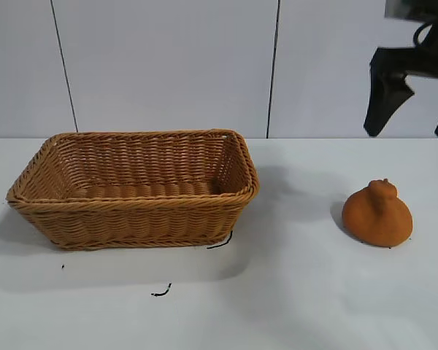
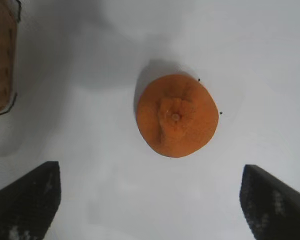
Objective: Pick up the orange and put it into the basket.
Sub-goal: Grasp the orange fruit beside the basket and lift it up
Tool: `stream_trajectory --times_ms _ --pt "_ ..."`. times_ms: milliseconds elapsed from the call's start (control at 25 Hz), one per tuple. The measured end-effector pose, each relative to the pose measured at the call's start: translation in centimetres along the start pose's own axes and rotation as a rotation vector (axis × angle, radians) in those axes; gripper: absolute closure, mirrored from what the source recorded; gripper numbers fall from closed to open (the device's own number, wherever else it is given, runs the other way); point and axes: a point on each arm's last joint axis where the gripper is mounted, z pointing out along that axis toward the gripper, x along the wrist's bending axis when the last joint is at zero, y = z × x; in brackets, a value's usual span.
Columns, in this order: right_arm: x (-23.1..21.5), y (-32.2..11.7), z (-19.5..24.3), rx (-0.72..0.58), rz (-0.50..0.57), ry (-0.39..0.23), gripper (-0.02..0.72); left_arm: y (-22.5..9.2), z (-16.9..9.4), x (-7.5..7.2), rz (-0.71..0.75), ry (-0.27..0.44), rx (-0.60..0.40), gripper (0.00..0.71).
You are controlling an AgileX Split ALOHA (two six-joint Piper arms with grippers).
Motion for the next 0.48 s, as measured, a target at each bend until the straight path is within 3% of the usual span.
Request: stream_trajectory --times_ms 160,240,320,480 --pt "-0.5 -0.1 3.3 0.061 0.013 -0.006 0.01 0.0 0.0 0.0 0.0 0.0 0.0 0.071" --pt "-0.6 -0.1 3.7 0.063 0.018 -0.009 0.065 0.0 0.0 0.0 0.0 0.0 0.0 0.071" --pt "-0.6 0.0 3.8 0.056 0.02 -0.009 0.169 0.0 0.0 0.0 0.0 0.0 0.0 0.071" --pt "-0.4 0.6 2.7 0.026 0.016 -0.008 0.446 0.0 0.0 0.0 0.0 0.0 0.0 0.071"
